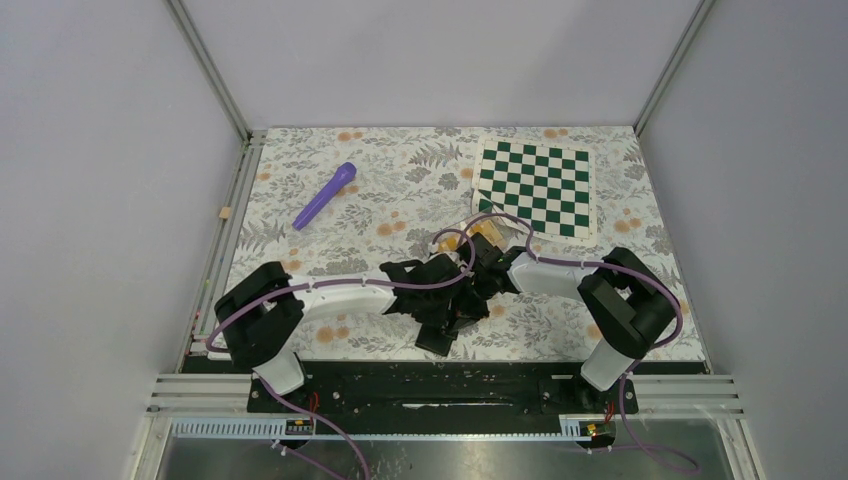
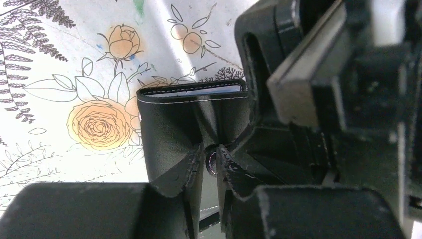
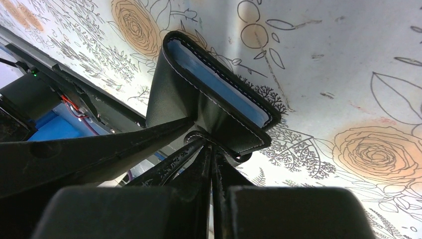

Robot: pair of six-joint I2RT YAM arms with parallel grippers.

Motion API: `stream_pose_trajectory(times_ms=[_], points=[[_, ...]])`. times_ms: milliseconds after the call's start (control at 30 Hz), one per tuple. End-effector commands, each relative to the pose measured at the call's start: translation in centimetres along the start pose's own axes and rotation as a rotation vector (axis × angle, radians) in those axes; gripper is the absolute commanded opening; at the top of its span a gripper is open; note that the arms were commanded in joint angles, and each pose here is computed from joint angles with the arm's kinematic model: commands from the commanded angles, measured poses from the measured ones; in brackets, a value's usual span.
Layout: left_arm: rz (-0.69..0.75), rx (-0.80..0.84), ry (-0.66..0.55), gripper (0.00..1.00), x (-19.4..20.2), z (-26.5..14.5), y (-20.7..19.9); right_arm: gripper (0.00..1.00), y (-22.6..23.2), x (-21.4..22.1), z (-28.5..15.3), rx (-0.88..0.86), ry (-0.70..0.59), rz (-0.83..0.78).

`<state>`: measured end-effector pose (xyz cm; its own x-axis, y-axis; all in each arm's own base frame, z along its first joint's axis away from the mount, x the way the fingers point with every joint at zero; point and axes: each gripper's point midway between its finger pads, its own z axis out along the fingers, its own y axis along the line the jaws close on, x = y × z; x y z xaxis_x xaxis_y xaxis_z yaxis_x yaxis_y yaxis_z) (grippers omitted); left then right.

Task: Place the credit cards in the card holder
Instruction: Close the card holder at the center of the board.

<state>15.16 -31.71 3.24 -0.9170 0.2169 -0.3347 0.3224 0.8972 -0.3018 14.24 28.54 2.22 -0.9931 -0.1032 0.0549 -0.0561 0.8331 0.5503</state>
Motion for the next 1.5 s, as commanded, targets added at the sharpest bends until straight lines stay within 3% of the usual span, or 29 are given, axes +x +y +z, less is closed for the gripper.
stream_pose_trajectory(times_ms=[0, 333, 600, 1467], points=[[0.032, -0.003, -0.026, 0.18, 0.0, -1.0, 0.0, 0.00, -2.4, 1.0, 1.3, 0.101, 0.025, 0.008], [0.048, 0.002, -0.031, 0.04, 0.2, -1.2, -0.3, 0.00, -2.3, 1.0, 1.4, 0.099, 0.027, 0.007], [0.047, 0.003, -0.054, 0.00, 0.1, -1.8, -0.1, 0.00, -2.4, 1.0, 1.4, 0.101, 0.027, 0.007], [0.096, -0.051, 0.012, 0.00, 3.2, 1.5, 1.2, 0.00, -2.5, 1.2, 1.7, 0.103, 0.042, 0.028]])
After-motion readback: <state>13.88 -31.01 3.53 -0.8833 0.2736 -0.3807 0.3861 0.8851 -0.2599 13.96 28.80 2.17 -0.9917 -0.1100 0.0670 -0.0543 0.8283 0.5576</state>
